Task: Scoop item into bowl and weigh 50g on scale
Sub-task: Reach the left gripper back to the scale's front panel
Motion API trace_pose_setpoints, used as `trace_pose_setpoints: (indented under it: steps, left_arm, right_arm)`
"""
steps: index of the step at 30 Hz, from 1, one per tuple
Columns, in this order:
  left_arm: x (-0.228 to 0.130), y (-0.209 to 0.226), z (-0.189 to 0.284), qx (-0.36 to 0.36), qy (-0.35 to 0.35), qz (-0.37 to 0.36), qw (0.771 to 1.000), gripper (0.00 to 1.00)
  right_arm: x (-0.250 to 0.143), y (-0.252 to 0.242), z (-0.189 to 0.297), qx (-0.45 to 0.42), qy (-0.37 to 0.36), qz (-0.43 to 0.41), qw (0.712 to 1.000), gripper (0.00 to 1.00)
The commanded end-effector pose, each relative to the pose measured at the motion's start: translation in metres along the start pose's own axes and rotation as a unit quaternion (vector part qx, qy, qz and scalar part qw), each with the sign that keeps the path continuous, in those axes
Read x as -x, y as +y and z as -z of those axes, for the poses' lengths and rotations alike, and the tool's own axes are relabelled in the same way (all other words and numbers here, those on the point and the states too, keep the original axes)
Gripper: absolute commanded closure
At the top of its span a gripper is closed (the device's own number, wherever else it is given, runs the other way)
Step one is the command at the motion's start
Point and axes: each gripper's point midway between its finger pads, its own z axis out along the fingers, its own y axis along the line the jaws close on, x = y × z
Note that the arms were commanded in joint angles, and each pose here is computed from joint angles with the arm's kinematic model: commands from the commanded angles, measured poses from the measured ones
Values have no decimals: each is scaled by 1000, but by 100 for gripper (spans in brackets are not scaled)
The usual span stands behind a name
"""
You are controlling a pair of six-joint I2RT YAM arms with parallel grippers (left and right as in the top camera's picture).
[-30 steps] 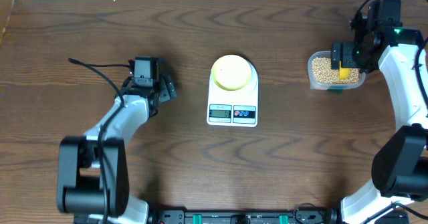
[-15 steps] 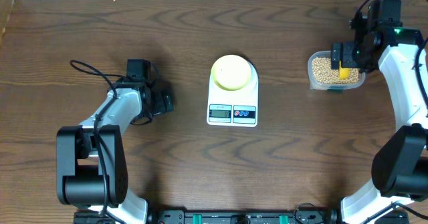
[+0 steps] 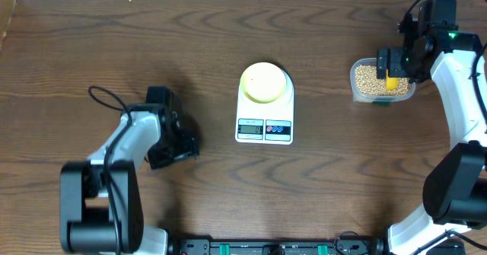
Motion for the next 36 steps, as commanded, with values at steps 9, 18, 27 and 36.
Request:
trace_pose_setpoints:
  steps: [9, 18, 27, 36]
  left_arm:
    - [-27, -82, 37, -86, -64, -241, 965, 4]
    - [-15, -129, 24, -61, -54, -297, 951, 4]
    - [-9, -164, 4, -49, -26, -334, 941, 4]
    - [-14, -179, -4, -52, -27, -339, 939, 4]
  right_arm:
    - [-2, -7, -2, -6, 3, -9, 1000, 1]
    - [-2, -7, -2, -6, 3, -9, 1000, 1]
    - [-2, -7, -2, -6, 3, -9, 1000, 1]
    - [-2, -7, -2, -6, 4, -9, 1000, 1]
